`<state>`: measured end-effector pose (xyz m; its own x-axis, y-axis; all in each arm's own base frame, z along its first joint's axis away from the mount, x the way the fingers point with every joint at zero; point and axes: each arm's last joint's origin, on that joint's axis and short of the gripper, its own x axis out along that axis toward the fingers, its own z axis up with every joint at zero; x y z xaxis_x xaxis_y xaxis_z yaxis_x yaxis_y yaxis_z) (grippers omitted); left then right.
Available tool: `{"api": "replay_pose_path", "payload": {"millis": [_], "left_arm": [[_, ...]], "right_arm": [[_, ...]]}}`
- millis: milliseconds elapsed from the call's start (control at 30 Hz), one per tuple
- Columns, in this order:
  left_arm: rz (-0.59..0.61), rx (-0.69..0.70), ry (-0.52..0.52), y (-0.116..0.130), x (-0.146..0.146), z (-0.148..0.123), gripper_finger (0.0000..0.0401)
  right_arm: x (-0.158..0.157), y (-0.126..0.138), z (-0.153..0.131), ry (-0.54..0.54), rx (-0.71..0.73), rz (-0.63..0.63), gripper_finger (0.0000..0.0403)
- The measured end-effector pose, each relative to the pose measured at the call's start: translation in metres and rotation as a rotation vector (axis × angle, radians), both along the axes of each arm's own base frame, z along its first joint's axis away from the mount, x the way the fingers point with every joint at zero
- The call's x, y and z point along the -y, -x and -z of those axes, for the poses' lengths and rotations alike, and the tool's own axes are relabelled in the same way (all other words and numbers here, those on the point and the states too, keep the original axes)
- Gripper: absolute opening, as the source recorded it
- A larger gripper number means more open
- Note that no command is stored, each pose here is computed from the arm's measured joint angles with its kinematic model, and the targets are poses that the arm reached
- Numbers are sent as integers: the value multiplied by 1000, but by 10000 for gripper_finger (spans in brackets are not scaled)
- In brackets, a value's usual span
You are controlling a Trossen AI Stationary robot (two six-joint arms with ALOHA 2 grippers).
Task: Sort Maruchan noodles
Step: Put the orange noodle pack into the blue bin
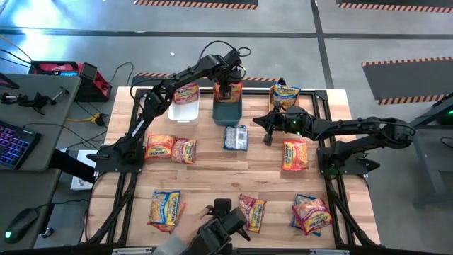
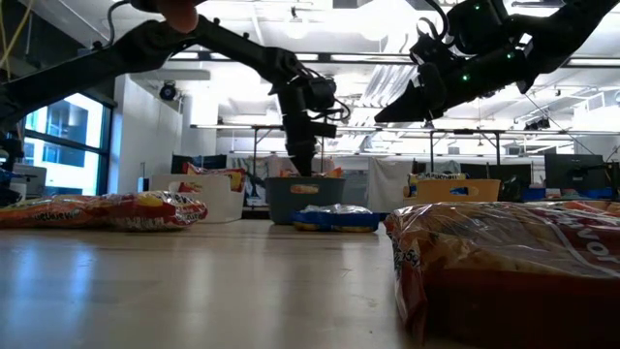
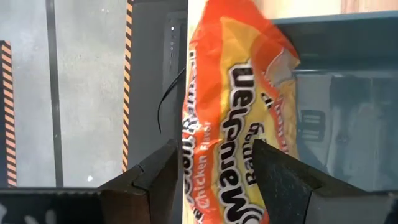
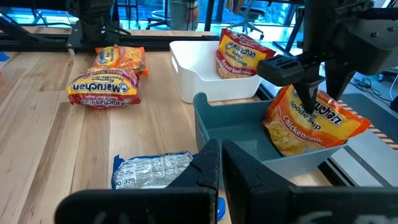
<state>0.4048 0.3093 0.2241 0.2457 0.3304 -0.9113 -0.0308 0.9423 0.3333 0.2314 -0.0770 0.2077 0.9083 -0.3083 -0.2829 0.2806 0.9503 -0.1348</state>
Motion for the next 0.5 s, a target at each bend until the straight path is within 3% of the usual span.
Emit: {"api": "replay_pose_path", "payload": {"millis": [233, 500], "left_arm": [[-18, 11, -8, 2, 1, -7, 216], [-53, -94, -167, 4, 2, -15, 217]], "right_arm": [[0, 0, 1, -2, -6, 0, 0], [0, 0, 1, -2, -6, 0, 0]]}}
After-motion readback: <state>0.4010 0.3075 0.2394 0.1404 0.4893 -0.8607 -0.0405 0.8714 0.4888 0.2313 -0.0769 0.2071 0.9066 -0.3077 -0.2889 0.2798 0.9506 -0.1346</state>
